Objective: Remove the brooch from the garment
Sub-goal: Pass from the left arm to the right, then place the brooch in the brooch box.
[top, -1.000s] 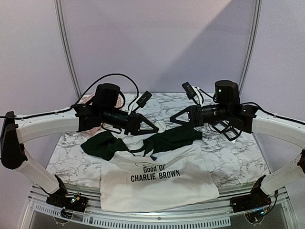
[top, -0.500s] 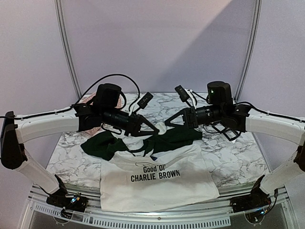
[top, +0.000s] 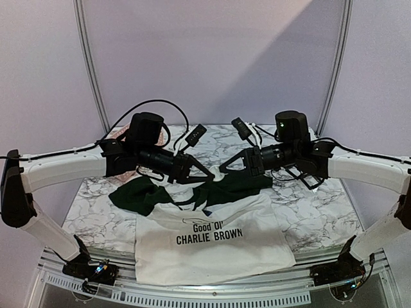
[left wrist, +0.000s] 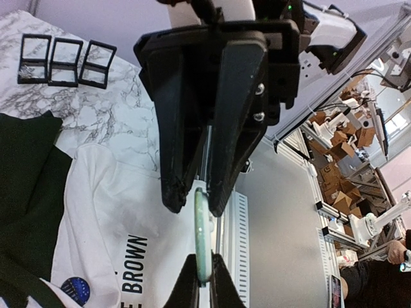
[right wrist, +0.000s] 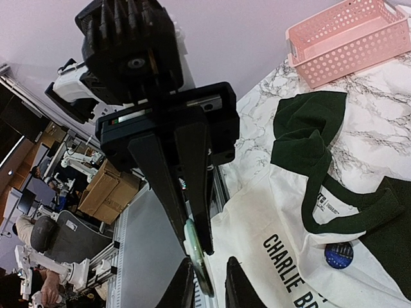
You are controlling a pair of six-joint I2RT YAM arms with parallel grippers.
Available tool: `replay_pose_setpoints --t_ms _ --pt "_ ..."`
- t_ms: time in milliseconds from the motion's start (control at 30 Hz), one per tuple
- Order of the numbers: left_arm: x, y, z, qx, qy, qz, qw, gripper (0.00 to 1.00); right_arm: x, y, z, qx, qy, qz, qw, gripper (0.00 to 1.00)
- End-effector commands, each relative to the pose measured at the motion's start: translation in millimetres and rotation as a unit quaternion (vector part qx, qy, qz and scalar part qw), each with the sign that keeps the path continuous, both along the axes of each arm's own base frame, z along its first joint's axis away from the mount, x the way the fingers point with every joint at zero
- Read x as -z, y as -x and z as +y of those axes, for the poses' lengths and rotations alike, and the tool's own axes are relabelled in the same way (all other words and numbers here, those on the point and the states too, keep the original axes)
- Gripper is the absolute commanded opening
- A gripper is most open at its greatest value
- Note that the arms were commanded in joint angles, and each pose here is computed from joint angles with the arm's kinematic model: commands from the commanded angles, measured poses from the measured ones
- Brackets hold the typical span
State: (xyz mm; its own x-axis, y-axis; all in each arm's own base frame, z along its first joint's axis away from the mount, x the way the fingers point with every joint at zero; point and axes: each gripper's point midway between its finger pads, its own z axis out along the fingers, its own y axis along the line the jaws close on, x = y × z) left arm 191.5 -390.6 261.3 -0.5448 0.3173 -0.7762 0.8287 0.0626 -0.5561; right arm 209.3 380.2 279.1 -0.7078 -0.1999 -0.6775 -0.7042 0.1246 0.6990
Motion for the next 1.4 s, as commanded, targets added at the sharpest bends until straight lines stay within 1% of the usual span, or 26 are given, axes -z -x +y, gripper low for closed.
replay_pose_setpoints --t_ms 0,100,200,300,400,433,500,567,633,667,733,767,800,867,900,933,967,1067,1100,1167,1200,1267,1367 --pt "-5 5 -4 0.008 0.001 -0.009 1.000 0.00 -5 1 5 -0.007 -0.005 -0.008 1.000 0.14" --pt "-5 5 -4 0.007 0.001 -0.009 1.000 0.00 -7 1 4 -0.007 -0.007 -0.010 1.000 0.09" --pt "-5 4 -4 0.006 0.001 -0.010 1.000 0.00 -6 1 4 -0.008 -0.008 -0.008 1.000 0.00" --pt "-5 2 -4 0.001 -0.001 -0.013 1.000 0.00 -7 1 4 -0.006 -0.008 -0.011 1.000 0.00" --pt "-4 -8 1 -0.034 -0.014 -0.032 0.999 0.00 -9 -1 3 0.004 -0.007 -0.018 1.000 0.00" --pt "-3 -12 3 -0.050 -0.021 -0.041 0.998 0.06 -10 -3 2 0.013 -0.005 -0.021 1.000 0.00" --pt "-5 -22 10 -0.087 -0.031 -0.063 0.994 0.23 -10 -13 -3 0.051 0.015 -0.026 0.998 0.00" --pt "-11 -36 22 -0.139 -0.040 -0.093 0.985 0.43 -6 -28 -13 0.104 0.055 -0.042 0.992 0.00" --pt "-16 -55 43 -0.209 -0.052 -0.124 0.969 0.67 -8 -43 -27 0.156 0.094 -0.065 0.981 0.00" --pt "-22 -63 54 -0.244 -0.052 -0.139 0.958 0.77 -11 -50 -33 0.175 0.110 -0.083 0.975 0.00" --pt "-36 -78 80 -0.310 -0.043 -0.162 0.936 0.97 -11 -66 -49 0.227 0.152 -0.107 0.956 0.00" --pt "-43 -83 92 -0.334 -0.035 -0.171 0.926 0.99 -11 -74 -57 0.248 0.170 -0.113 0.947 0.00" --pt "-52 -86 102 -0.352 -0.023 -0.181 0.918 1.00 -9 -81 -65 0.266 0.191 -0.119 0.937 0.00" --pt "-61 -92 115 -0.375 -0.016 -0.182 0.909 1.00 2 -99 -87 0.308 0.241 -0.120 0.912 0.00" --pt "-64 -97 121 -0.385 -0.015 -0.181 0.905 1.00 10 -112 -103 0.340 0.275 -0.122 0.891 0.00" --pt "-64 -100 125 -0.394 -0.019 -0.178 0.902 1.00 23 -123 -122 0.370 0.320 -0.118 0.864 0.00" --pt "-63 -104 129 -0.404 -0.023 -0.174 0.898 1.00 28 -132 -138 0.396 0.350 -0.118 0.841 0.00" --pt "-55 -116 140 -0.434 -0.037 -0.162 0.886 1.00 57 -150 -175 0.436 0.438 -0.117 0.778 0.00" --pt "-52 -119 142 -0.440 -0.042 -0.157 0.883 1.00 66 -155 -185 0.445 0.458 -0.116 0.761 0.00" --pt "-46 -123 144 -0.445 -0.052 -0.147 0.882 1.00 83 -164 -206 0.456 0.492 -0.114 0.733 0.00" --pt "-43 -125 144 -0.445 -0.056 -0.141 0.882 0.99 90 -168 -216 0.461 0.502 -0.110 0.723 0.00" --pt "-39 -127 142 -0.442 -0.060 -0.133 0.885 1.00 103 -177 -232 0.468 0.518 -0.099 0.709 0.00" --pt "-36 -127 138 -0.435 -0.058 -0.125 0.890 0.99 118 -190 -249 0.475 0.533 -0.093 0.694 0.00"
